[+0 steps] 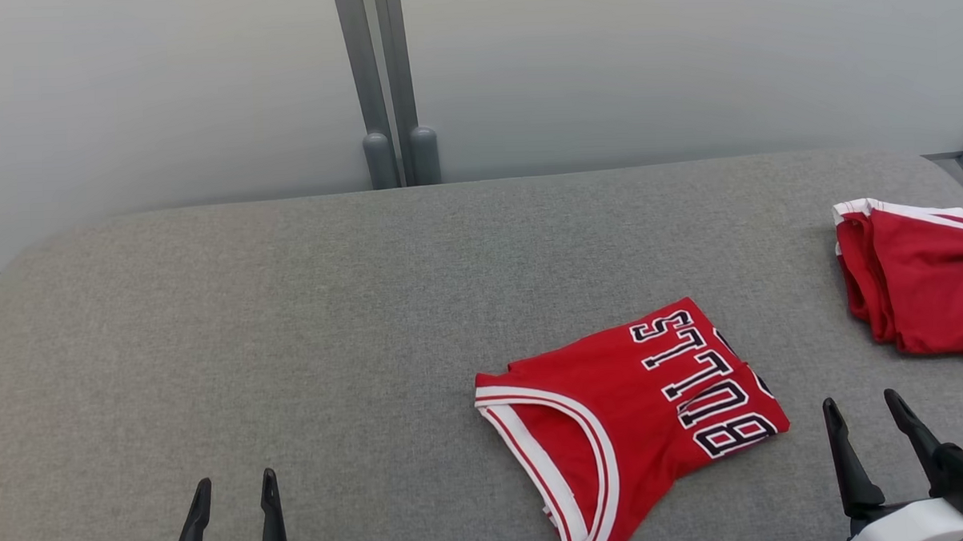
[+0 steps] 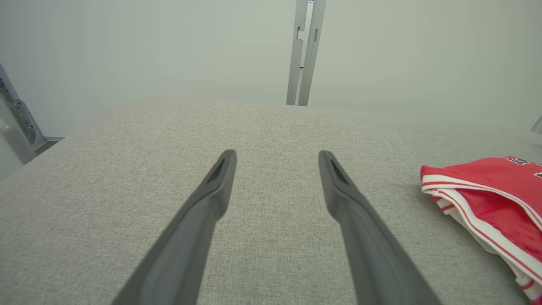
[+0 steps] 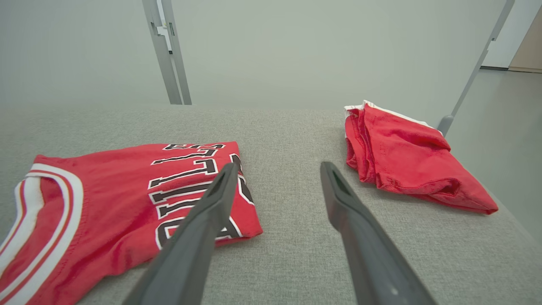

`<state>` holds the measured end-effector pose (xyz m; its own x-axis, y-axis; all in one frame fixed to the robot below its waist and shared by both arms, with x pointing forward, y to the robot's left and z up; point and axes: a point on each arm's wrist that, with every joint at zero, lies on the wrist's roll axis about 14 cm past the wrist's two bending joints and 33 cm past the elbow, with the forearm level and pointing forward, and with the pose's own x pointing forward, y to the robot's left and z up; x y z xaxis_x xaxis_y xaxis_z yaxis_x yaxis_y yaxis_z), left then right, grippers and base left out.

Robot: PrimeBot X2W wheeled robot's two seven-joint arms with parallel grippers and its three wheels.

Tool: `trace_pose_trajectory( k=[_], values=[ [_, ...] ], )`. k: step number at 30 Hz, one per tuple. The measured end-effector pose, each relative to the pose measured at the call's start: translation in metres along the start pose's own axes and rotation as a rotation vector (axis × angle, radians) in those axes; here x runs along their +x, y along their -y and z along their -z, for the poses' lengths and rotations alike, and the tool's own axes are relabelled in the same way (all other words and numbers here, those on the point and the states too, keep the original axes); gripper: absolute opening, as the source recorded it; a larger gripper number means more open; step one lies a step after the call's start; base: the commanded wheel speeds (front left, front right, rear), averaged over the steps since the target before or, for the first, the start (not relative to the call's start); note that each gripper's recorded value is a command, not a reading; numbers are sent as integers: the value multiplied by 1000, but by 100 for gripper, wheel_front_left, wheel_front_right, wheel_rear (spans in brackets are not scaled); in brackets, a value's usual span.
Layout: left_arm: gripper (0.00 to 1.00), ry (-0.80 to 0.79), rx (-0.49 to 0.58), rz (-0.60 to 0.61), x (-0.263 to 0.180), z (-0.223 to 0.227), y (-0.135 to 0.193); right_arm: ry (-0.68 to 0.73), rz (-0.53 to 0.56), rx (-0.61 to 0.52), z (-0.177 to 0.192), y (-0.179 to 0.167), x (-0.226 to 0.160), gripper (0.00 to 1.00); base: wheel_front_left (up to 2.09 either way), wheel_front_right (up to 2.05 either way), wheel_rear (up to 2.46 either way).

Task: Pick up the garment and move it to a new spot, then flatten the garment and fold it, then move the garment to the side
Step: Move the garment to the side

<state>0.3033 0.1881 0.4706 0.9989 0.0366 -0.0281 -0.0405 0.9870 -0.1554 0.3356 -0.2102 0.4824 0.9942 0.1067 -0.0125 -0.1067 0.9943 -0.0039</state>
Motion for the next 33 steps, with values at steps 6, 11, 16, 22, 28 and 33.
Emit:
trace_pose_trajectory(
  k=[6,11,16,22,28,33],
  values=[
    [100,8,0,-14,-2,-2,-4,0,-20,0,0,-6,3,100,0,0,0],
    [100,2,0,-24,-4,-1,-6,5,-25,22,-1,-8,7,100,0,0,0],
    [100,-21,0,-14,-1,6,-3,-100,-114,61,11,-29,38,100,0,0,0],
    [100,-33,-4,30,18,8,11,-386,-188,9,42,-32,85,100,0,0,0],
    [100,-58,-4,-23,16,15,-3,-631,-245,-10,87,-43,95,100,0,0,0],
    [100,-74,2,-86,10,19,-19,-663,-317,76,94,-69,107,0,0,0,0]
  ],
)
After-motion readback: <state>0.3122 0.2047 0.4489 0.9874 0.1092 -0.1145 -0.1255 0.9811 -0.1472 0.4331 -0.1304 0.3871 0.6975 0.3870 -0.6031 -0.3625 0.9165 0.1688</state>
